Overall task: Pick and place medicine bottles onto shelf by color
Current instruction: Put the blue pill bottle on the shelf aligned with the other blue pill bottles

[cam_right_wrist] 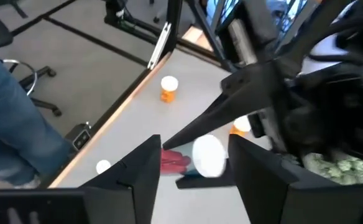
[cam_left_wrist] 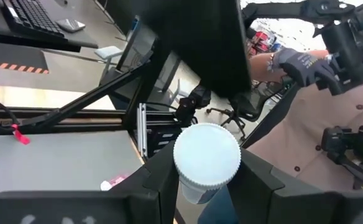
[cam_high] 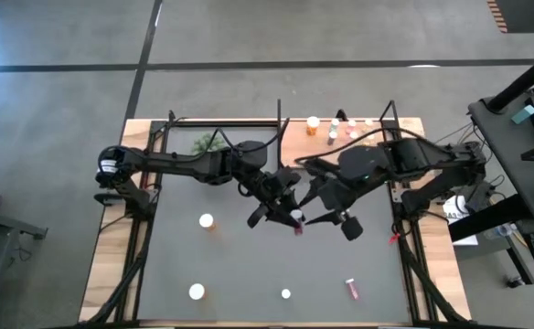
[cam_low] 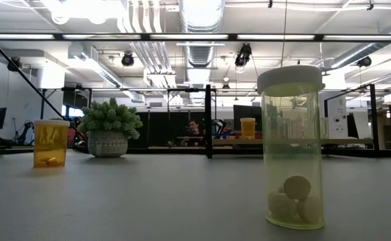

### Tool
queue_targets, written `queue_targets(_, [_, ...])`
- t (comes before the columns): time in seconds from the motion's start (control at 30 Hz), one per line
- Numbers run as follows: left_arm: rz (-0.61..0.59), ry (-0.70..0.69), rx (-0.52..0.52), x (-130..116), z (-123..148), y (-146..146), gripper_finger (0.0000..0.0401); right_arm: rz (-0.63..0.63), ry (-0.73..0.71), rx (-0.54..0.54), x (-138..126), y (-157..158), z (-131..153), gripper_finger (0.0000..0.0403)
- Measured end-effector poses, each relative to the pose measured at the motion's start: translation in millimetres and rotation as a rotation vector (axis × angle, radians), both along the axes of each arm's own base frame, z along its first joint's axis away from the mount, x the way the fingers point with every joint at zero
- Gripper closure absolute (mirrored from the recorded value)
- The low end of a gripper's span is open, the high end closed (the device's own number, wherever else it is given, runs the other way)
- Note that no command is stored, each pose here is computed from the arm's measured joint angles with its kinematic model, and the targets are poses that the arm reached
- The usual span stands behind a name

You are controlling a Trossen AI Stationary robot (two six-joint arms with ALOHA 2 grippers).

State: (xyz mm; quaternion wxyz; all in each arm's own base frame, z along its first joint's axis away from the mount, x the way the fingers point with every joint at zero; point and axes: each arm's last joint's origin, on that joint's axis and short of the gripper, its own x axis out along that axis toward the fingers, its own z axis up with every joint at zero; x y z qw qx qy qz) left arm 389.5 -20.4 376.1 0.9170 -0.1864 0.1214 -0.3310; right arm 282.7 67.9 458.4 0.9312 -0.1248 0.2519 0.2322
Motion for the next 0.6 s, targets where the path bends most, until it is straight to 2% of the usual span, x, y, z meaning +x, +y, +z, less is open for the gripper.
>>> queue_targets(0.2, [0.0,0.003,-0.006,0,0,0,0.0299,0.01,0.038,-0.033,13,3,-9,0.0179])
queue_targets(0.3, [0.0,0.004,-0.006,0,0,0,0.0299,0.004,0.039,-0.097,13,1,-8,0.0162])
queue_targets(0.6, [-0.01,0.003,-0.008,0,0,-1,0.0299,0.049,0.052,-0.187,18,2,-15,0.0152])
